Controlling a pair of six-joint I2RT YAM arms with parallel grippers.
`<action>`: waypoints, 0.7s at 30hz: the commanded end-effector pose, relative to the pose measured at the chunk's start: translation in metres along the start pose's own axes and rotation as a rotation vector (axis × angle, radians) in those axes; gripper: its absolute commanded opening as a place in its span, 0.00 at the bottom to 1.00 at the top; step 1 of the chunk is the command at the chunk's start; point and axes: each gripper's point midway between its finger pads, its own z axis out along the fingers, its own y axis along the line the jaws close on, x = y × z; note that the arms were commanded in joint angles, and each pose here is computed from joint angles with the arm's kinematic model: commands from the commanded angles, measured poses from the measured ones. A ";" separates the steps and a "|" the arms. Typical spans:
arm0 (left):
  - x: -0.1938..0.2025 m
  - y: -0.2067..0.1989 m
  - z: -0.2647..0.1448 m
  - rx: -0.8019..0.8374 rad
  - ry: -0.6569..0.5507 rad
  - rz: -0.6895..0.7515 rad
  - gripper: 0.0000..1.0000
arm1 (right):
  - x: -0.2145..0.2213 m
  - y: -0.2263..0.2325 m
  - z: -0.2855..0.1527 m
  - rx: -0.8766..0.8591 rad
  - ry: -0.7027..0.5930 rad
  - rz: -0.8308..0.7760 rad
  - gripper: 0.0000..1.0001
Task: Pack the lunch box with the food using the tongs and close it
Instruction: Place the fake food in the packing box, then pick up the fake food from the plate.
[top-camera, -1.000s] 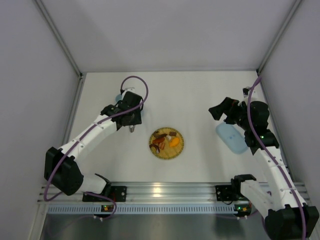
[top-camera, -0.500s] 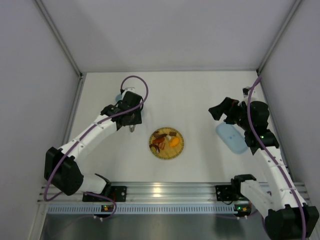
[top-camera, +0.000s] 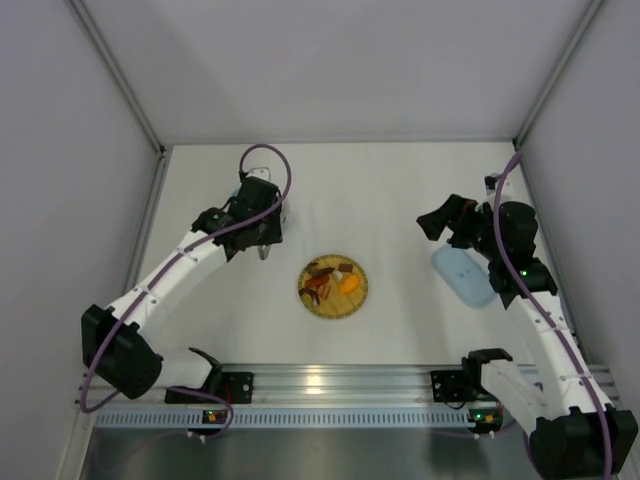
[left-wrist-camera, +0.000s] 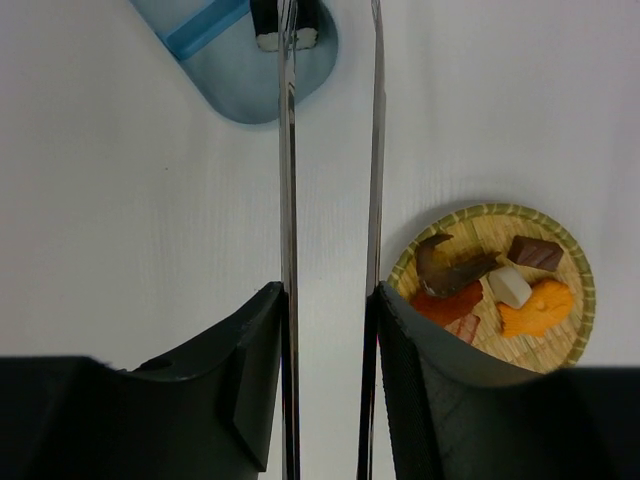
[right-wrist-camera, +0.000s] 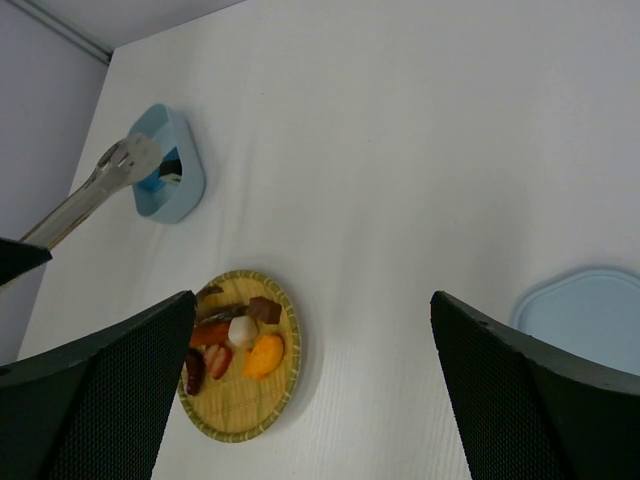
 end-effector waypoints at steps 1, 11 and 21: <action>-0.023 -0.018 -0.030 0.120 -0.059 0.006 0.45 | -0.030 0.010 -0.004 -0.033 -0.096 -0.041 1.00; 0.037 -0.077 -0.072 0.289 0.045 0.202 0.44 | -0.030 0.010 -0.005 -0.027 -0.094 -0.043 0.99; 0.088 -0.105 -0.102 0.417 0.115 0.288 0.44 | -0.029 0.006 -0.009 -0.004 -0.098 -0.053 0.99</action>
